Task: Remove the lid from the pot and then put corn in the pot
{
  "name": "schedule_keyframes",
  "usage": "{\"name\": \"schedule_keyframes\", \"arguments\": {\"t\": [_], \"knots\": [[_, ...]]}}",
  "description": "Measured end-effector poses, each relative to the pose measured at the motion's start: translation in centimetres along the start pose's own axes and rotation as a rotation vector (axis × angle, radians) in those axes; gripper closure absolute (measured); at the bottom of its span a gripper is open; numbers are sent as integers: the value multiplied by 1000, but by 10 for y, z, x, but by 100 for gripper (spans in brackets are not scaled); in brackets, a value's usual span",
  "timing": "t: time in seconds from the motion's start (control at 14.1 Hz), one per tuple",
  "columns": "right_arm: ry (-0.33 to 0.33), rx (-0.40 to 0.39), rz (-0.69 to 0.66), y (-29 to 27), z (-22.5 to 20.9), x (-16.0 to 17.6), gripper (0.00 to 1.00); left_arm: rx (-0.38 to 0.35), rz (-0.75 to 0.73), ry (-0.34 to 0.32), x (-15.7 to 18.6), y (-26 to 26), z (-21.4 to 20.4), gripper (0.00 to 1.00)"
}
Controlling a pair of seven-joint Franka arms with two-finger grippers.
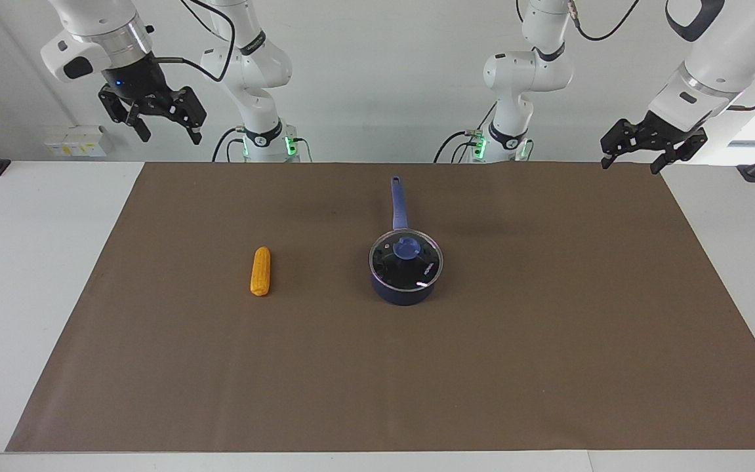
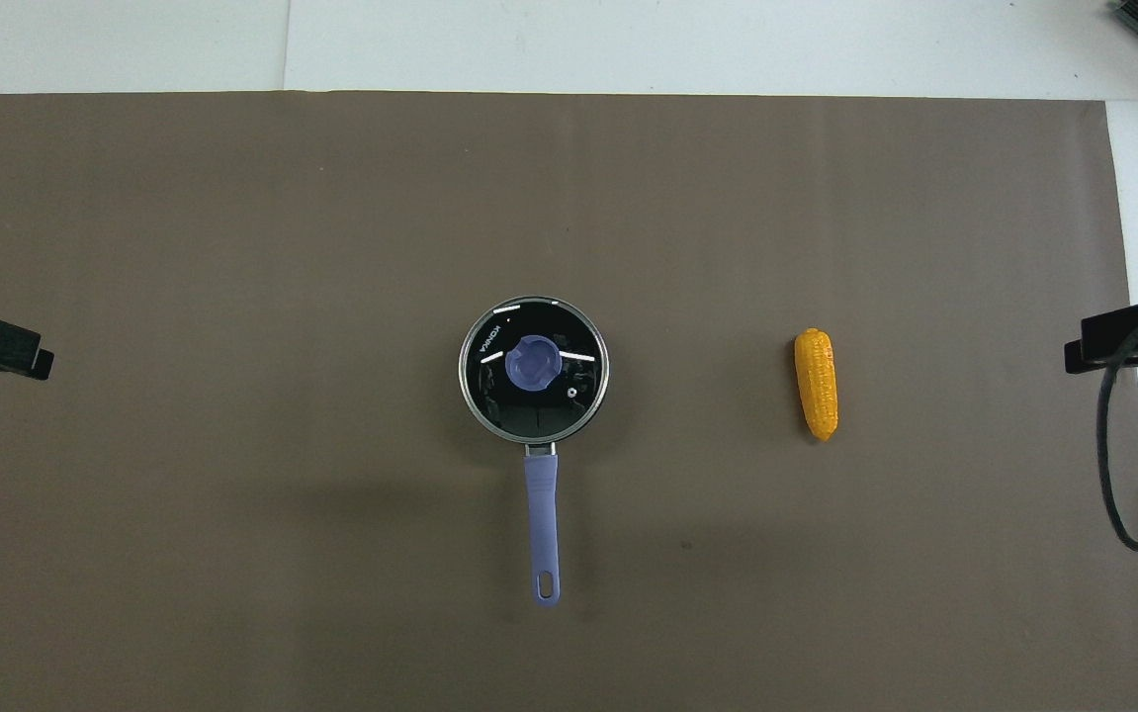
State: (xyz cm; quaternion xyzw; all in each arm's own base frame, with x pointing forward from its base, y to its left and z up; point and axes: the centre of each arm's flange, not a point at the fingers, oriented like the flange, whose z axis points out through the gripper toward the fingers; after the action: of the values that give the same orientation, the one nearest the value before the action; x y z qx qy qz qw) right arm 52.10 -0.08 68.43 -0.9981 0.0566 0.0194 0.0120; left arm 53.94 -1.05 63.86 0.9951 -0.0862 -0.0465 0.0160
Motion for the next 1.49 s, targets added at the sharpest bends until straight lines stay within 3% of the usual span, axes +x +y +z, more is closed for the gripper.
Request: {"name": "schedule_keyframes", "arguments": {"t": [1.07, 1.49], "knots": [[-8, -1, 0, 0, 3, -3, 0, -1, -19, -8, -1, 2, 3, 0], [-8, -1, 0, 0, 3, -3, 0, 6, -26, -9, 12, 43, 28, 0]]}}
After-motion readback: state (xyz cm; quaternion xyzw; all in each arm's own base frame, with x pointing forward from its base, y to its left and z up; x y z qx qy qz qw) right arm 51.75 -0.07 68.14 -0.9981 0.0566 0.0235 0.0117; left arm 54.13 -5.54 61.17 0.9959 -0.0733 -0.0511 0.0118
